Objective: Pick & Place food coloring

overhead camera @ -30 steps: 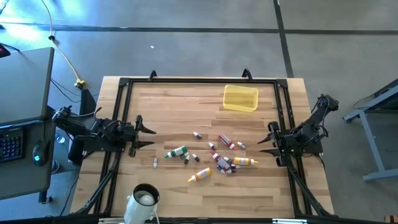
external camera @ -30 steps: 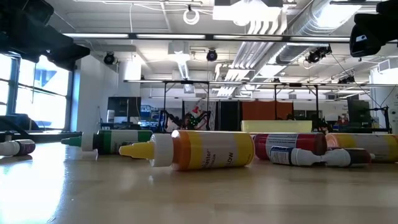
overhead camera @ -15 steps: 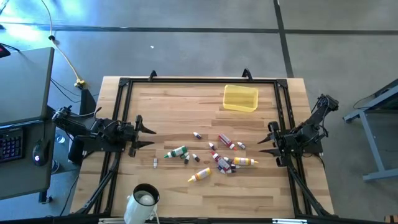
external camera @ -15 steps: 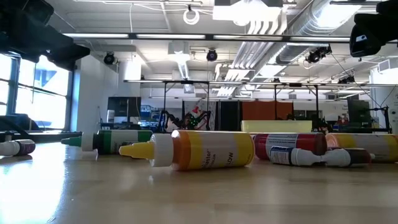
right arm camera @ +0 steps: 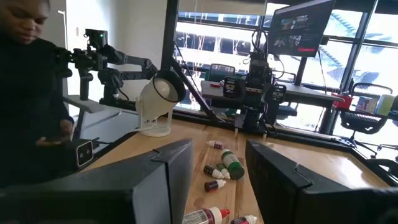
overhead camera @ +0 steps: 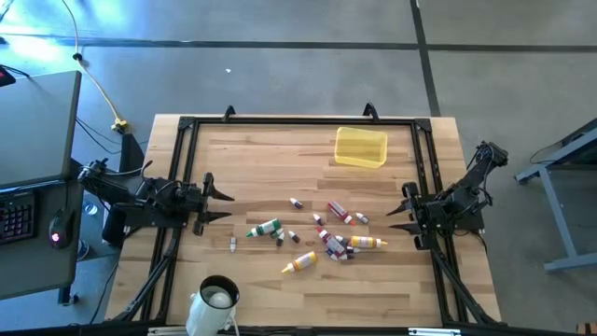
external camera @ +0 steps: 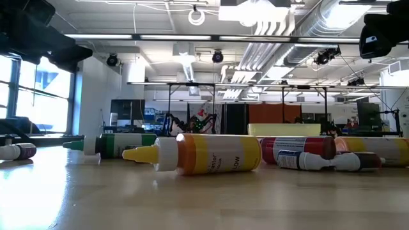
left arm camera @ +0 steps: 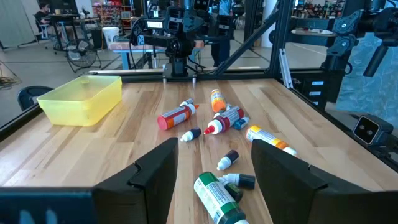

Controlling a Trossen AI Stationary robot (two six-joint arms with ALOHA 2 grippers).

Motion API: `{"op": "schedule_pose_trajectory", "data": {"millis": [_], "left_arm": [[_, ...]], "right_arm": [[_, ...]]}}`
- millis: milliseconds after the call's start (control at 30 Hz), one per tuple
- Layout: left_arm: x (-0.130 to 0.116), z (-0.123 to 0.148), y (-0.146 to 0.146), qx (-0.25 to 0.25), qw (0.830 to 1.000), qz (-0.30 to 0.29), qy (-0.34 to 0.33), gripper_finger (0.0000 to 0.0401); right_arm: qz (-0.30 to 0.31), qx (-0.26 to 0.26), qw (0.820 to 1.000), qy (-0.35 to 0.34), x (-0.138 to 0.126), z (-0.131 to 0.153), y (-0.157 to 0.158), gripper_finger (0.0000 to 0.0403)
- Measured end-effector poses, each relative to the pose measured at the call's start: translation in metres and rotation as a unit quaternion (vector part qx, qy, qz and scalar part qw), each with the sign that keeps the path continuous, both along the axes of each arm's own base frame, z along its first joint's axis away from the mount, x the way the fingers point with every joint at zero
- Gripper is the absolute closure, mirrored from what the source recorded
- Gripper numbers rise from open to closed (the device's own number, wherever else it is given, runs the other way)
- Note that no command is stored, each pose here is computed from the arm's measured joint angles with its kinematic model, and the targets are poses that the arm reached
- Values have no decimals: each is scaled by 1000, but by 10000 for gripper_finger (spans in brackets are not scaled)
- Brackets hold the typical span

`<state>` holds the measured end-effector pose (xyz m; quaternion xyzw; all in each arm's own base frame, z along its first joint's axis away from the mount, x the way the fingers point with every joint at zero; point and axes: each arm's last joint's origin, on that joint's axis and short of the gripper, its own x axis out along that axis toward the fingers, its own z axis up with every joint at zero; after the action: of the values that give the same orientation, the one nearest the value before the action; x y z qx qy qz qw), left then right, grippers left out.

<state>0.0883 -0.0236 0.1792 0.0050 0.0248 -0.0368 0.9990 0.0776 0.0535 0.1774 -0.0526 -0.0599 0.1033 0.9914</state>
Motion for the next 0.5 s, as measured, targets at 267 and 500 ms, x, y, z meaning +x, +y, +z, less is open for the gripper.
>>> {"op": "schedule_pose_trajectory", "data": {"millis": [267,500], "left_arm": [[0,0,0,0,1000,0,0,199],[0,1,0,-2,1000,0,-7,199]], "right_arm": [[0,0,1000,0,0,0,0,261],[0,0,1000,0,0,0,0,261]]}}
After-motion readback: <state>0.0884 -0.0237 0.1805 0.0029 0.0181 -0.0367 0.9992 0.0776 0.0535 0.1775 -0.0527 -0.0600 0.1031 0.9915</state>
